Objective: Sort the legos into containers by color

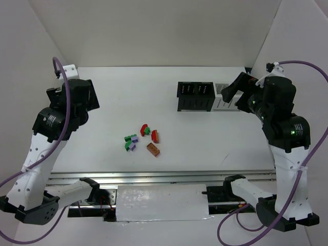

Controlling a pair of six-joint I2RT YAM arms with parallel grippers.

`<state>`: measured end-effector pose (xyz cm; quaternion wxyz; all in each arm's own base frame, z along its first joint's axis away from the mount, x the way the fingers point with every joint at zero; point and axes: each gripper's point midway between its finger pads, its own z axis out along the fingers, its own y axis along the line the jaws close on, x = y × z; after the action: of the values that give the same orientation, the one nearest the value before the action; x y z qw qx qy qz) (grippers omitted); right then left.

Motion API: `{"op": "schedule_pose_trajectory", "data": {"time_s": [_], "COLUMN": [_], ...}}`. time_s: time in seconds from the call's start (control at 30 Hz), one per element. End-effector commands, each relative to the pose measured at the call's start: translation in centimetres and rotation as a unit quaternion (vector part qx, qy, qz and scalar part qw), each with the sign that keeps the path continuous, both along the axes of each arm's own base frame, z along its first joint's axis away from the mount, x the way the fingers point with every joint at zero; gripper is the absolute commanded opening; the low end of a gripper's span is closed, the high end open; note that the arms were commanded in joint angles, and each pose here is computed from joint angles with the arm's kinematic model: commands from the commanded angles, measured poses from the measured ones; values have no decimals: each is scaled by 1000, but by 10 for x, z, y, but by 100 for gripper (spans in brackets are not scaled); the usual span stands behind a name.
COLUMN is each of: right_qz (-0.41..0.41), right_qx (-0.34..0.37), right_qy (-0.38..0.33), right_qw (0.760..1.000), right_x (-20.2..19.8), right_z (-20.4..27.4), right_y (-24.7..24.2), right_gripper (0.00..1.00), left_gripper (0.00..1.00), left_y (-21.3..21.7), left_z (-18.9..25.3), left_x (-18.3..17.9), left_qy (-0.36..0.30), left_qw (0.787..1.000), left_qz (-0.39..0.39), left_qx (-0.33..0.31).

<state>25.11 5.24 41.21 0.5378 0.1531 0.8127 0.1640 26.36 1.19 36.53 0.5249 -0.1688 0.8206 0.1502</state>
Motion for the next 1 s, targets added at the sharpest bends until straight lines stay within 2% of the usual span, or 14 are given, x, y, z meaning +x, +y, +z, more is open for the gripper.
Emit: {"op": "schedule_pose_trajectory", "data": {"time_s": [0.0,0.27,0.37,0.4,0.47,0.6,0.63,0.7,0.73,0.83,0.97], "right_qz": [-13,41,85,128,164,260,296,321,342,386,407], "right_qx": [3,-13,-72,-98,-143,-173,-180,-198,-217,-259,-281], "right_qy": [-12,16,63,79,121,132,145,149,168,185,208], "right_qw": [1000,999,992,984,969,941,927,914,899,866,844], "right_x": [0,12,23,18,25,23,16,17,12,1,-7], "right_z": [6,-18,-51,-64,-97,-157,-177,-202,-226,-266,-307], "right_y": [-4,16,48,75,105,181,204,225,241,270,288], "right_gripper": [100,100,100,100,100,100,99,93,85,84,82], "left_gripper": [99,100,99,100,99,100,99,99,99,100,99], "left_y": [2,-7,-12,-16,-20,-22,-23,-23,-24,-25,-24], "left_z": [6,-3,-7,-8,-9,-12,-14,-13,-16,-17,-20], "left_x": [5,15,19,20,23,22,19,14,12,6,-2], "left_qy": [-17,-6,-3,-3,-6,-2,1,-5,-4,-9,-1], "left_qw": [1000,1000,1000,1000,999,999,998,998,997,996,995], "left_qz": [12,2,-6,-13,-18,-13,-12,-15,-19,-26,-23], "left_qx": [2,-7,-16,-22,-30,-47,-54,-64,-70,-82,-92]}}
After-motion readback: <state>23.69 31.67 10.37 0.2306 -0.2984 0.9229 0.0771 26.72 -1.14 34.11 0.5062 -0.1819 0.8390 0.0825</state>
